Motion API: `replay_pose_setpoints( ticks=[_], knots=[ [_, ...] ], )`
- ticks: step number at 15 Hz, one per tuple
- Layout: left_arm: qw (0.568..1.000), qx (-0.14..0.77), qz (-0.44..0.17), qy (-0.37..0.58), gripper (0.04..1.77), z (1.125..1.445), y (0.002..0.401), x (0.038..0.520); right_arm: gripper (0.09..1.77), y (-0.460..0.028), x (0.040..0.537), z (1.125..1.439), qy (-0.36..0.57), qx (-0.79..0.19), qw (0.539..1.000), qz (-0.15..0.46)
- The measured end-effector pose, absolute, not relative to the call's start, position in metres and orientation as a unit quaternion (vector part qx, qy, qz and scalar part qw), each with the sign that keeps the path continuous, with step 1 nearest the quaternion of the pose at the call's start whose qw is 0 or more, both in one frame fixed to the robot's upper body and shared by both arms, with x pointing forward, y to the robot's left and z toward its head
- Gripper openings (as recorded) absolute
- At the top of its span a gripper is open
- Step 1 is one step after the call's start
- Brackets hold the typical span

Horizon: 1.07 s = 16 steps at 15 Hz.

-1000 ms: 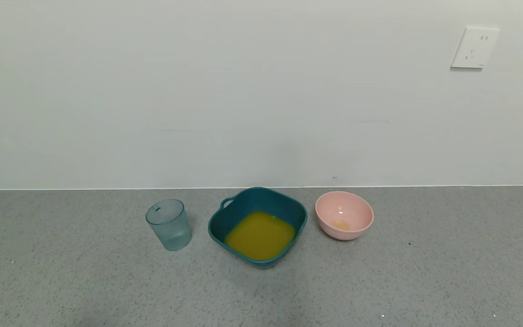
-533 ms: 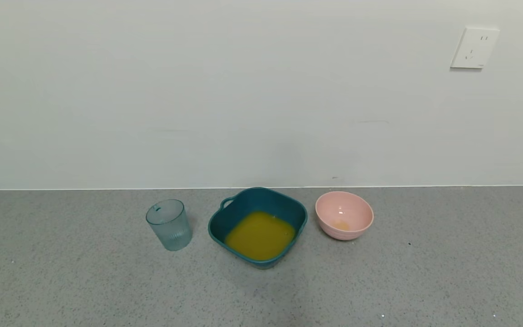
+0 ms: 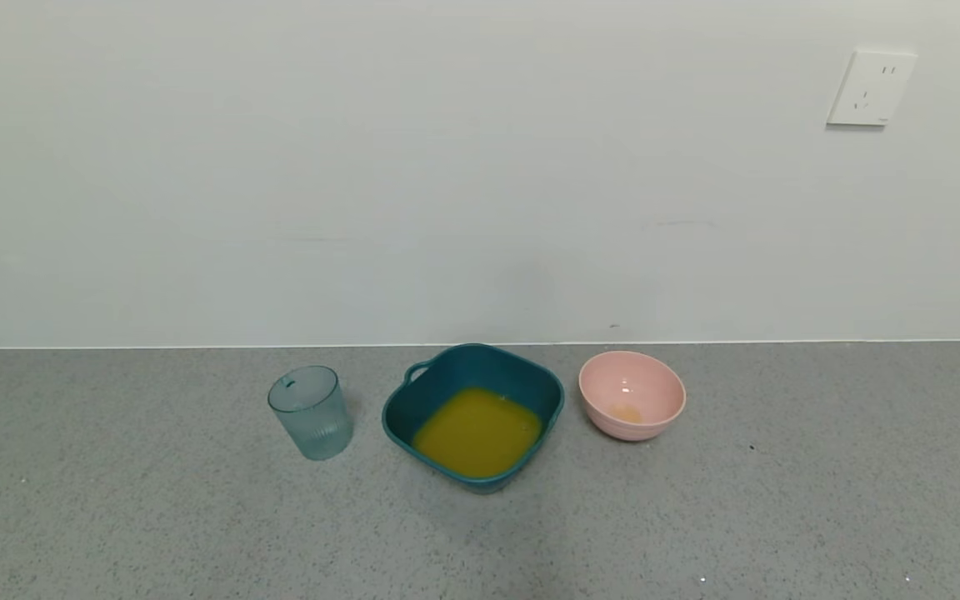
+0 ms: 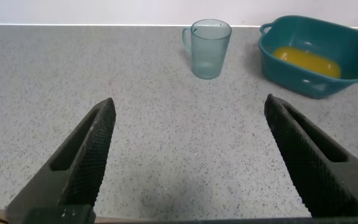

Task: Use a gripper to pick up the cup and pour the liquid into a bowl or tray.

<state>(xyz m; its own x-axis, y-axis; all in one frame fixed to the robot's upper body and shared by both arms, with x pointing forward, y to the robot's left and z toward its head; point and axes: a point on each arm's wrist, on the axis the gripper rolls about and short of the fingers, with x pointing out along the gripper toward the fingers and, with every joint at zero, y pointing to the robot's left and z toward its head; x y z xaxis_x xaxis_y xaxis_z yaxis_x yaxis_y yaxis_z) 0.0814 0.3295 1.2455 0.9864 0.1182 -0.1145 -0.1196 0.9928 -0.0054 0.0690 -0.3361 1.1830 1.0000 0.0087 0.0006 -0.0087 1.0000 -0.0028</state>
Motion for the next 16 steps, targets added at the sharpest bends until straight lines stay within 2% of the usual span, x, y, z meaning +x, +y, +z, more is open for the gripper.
replay_pose_setpoints(
  ticks=[4, 16],
  knots=[
    [0.997, 0.005, 0.067, 0.042, 1.72, 1.2472, 0.3279, 0.0823, 1.71, -0.3362, 0.069, 1.1829, 0.0, -0.001, 1.0, 0.004],
    [0.999, 0.011, 0.021, 0.033, 1.72, 1.2482, 0.3322, 0.0794, 1.71, -0.3362, 0.0689, 1.1831, -0.001, -0.001, 1.0, 0.004]
  ],
)
